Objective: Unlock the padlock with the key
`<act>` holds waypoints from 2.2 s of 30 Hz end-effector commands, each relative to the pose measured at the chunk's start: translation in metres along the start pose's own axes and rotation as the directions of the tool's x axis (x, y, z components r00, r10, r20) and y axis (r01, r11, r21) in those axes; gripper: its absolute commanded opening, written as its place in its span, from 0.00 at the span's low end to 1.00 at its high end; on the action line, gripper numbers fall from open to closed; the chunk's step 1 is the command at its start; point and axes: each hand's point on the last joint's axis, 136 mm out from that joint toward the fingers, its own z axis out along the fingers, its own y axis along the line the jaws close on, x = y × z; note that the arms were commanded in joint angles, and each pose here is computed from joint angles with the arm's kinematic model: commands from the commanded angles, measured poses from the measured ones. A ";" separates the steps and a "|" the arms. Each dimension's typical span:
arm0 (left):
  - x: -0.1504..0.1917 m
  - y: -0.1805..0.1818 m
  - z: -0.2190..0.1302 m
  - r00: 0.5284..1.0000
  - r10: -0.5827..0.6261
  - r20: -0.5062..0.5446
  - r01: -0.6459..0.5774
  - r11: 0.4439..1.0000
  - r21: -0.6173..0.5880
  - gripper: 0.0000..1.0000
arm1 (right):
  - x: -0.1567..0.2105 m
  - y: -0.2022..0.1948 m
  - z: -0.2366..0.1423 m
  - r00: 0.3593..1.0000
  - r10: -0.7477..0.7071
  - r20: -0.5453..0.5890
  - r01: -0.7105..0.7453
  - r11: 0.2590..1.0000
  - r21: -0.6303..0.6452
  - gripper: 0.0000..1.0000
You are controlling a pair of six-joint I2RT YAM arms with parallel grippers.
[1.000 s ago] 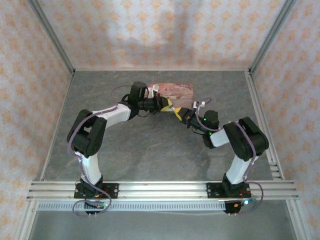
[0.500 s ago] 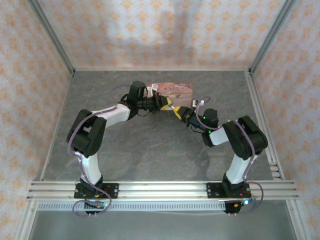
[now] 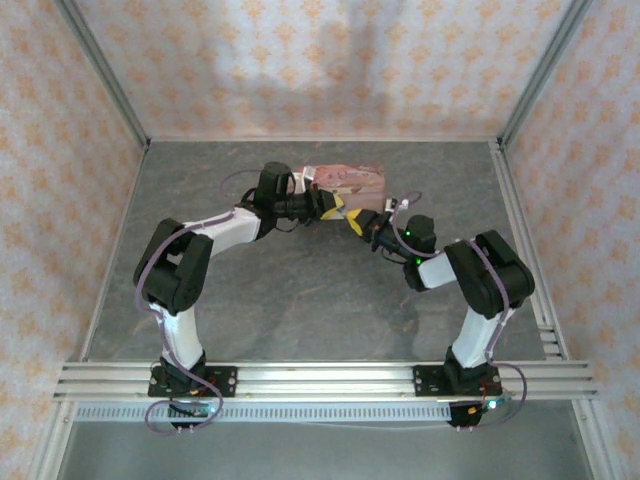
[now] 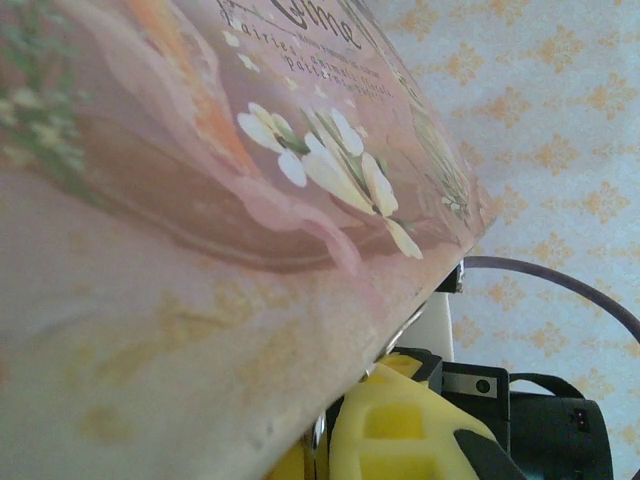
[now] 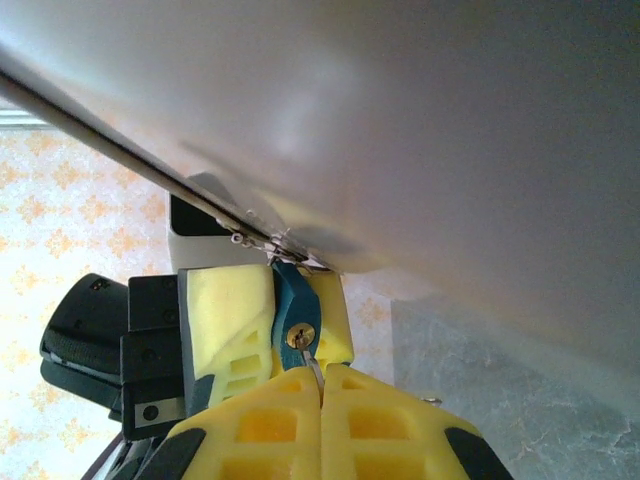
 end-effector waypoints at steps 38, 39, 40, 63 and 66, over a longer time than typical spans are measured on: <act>0.040 0.009 0.015 0.988 0.092 -0.122 -0.101 0.993 -0.066 0.00 | 0.013 -0.039 -0.018 0.997 -0.065 -0.052 0.071 0.990 0.119 0.34; 0.038 0.012 0.016 0.989 0.092 -0.115 -0.101 0.992 -0.072 0.00 | 0.017 -0.042 -0.021 0.995 -0.078 -0.069 0.087 0.986 0.143 0.35; 0.038 0.013 0.016 0.990 0.092 -0.110 -0.100 0.992 -0.076 0.00 | 0.020 -0.047 -0.025 0.993 -0.085 -0.081 0.098 0.981 0.166 0.36; 0.035 0.020 0.022 0.994 0.075 -0.082 -0.082 0.992 -0.092 0.00 | 0.025 -0.042 -0.059 0.915 -0.382 -0.127 0.385 0.741 0.550 0.08; 0.036 0.018 0.022 0.994 0.074 -0.084 -0.081 0.993 -0.087 0.00 | 0.020 -0.043 -0.056 0.906 -0.405 -0.122 0.396 0.710 0.582 0.06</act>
